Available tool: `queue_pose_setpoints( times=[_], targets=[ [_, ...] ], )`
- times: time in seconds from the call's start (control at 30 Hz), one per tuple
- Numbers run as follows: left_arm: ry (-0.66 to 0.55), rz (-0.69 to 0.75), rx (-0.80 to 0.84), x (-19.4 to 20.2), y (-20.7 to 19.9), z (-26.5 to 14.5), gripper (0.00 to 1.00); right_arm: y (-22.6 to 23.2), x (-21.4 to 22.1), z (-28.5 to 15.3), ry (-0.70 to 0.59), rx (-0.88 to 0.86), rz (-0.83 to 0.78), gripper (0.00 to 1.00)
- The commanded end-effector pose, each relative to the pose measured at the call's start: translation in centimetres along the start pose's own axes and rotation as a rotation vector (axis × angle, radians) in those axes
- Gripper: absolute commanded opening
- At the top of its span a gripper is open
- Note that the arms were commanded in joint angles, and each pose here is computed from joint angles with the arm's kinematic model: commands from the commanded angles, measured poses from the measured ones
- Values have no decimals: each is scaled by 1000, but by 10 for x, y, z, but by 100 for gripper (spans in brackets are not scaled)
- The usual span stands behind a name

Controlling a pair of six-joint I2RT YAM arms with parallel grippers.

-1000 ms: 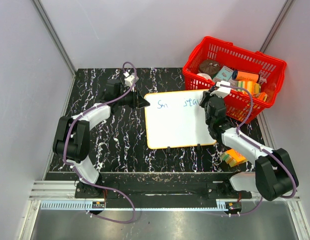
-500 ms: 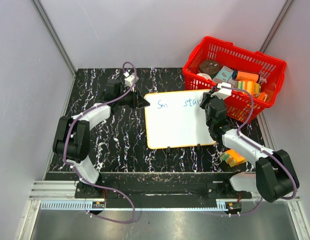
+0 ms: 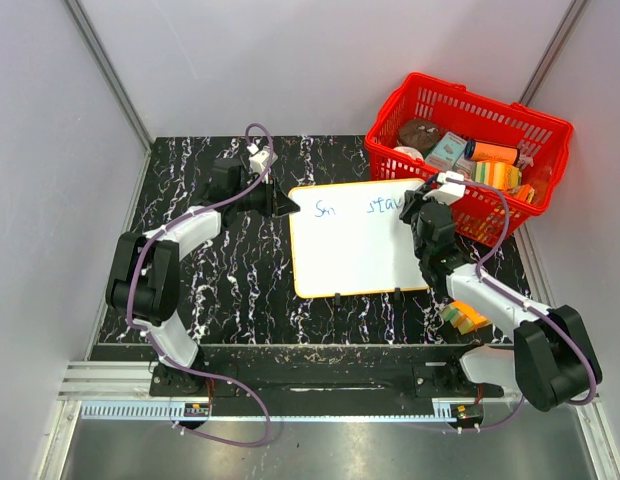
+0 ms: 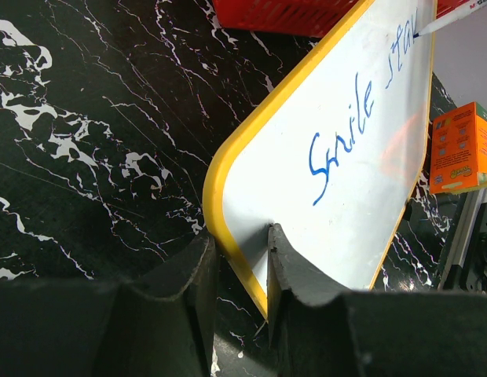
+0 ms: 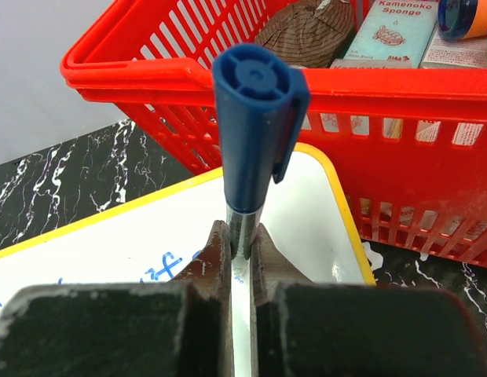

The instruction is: Write a sentence on the whiteboard

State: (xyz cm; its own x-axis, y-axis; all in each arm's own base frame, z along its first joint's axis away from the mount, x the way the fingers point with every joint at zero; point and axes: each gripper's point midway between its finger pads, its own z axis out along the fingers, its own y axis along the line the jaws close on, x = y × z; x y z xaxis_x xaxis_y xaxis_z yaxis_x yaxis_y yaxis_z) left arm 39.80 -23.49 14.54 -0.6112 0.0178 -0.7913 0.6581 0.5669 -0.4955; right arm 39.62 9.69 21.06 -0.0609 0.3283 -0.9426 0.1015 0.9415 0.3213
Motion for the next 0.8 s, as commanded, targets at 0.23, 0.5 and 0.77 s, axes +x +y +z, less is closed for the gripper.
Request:
queue_pose_setpoints(
  times=[0.23, 0.5, 0.77],
  targets=[
    [179, 69, -110, 65, 25, 16, 0, -15, 24, -14, 72, 18, 3, 0],
    [181, 70, -110, 66, 25, 16, 0, -19, 30, -22, 90, 18, 14, 0],
    [180, 71, -112, 66, 25, 16, 0, -19, 31, -25, 93, 9, 21, 0]
  ],
)
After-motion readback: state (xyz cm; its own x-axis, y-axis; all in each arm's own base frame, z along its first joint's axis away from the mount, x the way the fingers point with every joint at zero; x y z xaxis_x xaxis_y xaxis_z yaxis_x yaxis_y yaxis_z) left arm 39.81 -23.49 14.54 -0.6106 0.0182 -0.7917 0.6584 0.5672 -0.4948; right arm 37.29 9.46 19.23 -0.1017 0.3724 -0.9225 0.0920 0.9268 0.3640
